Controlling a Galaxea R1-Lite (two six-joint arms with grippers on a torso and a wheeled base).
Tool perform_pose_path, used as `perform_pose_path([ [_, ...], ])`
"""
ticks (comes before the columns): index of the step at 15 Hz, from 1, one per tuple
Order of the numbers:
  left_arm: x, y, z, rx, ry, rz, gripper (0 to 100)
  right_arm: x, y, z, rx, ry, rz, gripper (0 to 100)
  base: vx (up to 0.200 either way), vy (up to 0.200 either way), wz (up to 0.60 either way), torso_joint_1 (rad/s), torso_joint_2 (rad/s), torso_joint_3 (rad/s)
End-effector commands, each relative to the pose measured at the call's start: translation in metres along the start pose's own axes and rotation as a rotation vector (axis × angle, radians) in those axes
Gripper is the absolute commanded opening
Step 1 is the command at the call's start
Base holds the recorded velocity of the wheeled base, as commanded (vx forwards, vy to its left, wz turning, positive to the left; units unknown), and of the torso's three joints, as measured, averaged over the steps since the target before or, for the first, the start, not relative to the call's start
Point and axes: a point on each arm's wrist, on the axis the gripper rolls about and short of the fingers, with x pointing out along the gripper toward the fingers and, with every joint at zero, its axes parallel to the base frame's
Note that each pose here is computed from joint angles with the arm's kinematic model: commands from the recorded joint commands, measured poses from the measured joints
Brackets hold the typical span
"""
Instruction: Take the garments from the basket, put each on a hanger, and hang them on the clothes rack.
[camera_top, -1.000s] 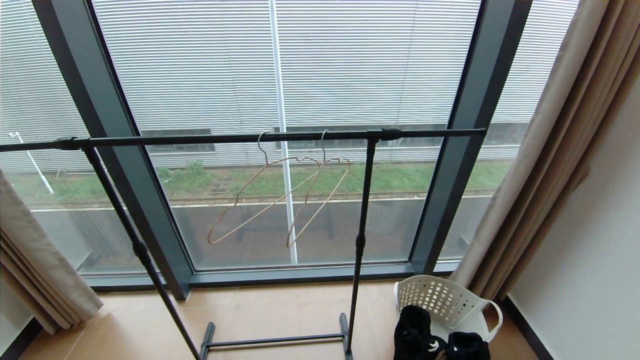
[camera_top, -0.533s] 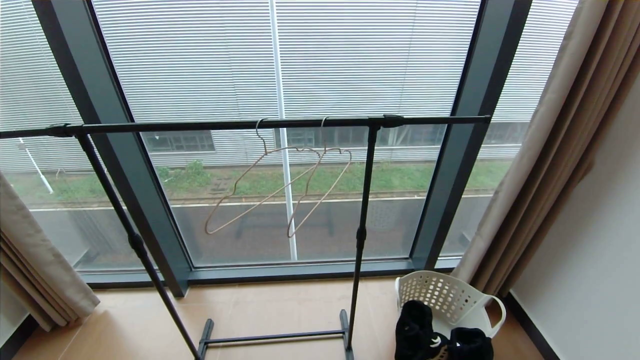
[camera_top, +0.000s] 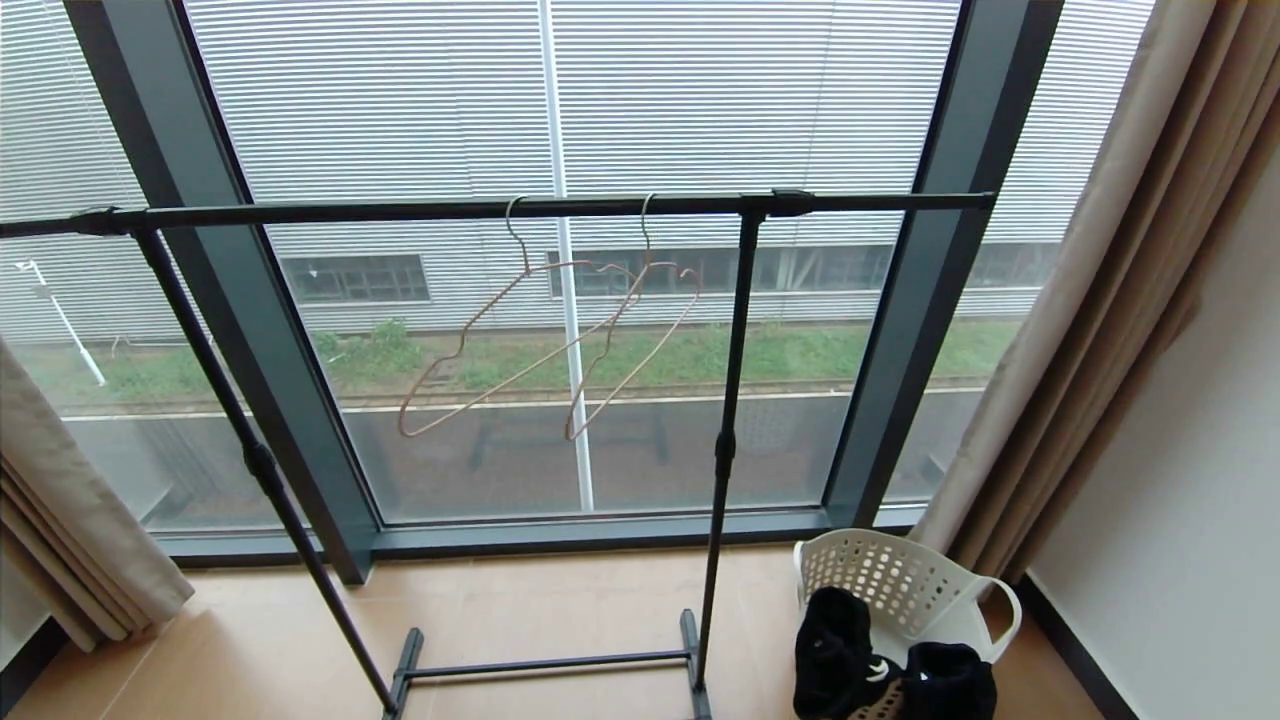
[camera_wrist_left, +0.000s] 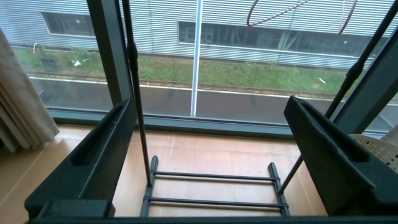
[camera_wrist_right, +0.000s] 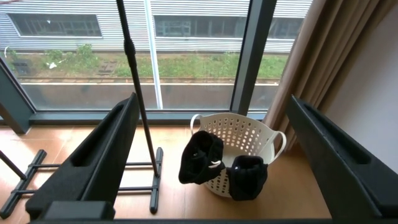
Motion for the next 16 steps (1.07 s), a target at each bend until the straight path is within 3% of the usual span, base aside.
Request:
perform_pose_path([
  [1,0.0,0.0,0.0002,-0.001,0.0,0.001,100,0.0001,0.0,-0.0001,0.0,0.002,0.0,100,0.0,0.0,0.0,-0.188,0.43,0.251],
  [16,0.0001,0.0,-0.0003,-0.002,0.002,0.001,100,0.0001,0.0,-0.0001,0.001,0.001,-0.002,100,0.0,0.0,0.0,-0.21,0.53,0.313],
])
